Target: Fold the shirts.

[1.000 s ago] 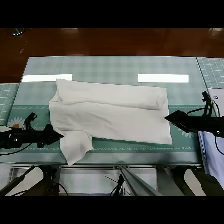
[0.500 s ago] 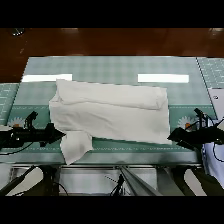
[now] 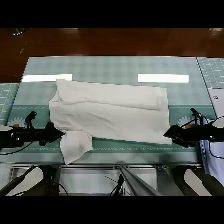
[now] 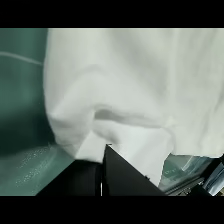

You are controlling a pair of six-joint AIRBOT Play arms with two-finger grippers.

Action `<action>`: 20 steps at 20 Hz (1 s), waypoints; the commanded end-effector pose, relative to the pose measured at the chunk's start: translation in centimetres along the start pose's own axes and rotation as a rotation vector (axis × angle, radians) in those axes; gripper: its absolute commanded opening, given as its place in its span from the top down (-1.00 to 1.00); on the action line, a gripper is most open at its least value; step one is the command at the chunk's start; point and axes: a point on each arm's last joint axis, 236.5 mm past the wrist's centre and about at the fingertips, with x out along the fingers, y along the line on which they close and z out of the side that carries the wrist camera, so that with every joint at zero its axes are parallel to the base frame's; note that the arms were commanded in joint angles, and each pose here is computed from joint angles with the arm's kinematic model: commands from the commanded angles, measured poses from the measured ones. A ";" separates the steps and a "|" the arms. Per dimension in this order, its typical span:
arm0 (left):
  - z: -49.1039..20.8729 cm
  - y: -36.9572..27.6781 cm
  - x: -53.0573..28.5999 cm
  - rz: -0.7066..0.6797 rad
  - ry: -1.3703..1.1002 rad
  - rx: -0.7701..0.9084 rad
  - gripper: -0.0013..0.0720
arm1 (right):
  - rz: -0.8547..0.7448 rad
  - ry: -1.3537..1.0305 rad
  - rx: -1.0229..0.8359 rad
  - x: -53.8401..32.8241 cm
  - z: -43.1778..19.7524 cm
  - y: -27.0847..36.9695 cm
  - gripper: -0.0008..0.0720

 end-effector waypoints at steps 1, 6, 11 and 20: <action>0.3 0.1 0.0 0.006 -0.012 0.000 0.90 | 0.039 0.021 0.006 1.2 0.5 0.4 -0.72; 1.1 -0.7 -0.7 -0.009 -0.021 0.017 0.90 | 0.165 0.008 -0.058 1.3 1.9 3.2 0.87; 6.0 -7.8 -5.3 -0.147 -0.126 0.127 0.90 | 0.166 -0.131 -0.135 -3.6 7.3 5.8 0.88; 16.3 -17.9 -3.3 -0.130 -0.172 0.251 0.90 | 0.338 -0.218 -0.155 -6.8 16.7 11.7 0.88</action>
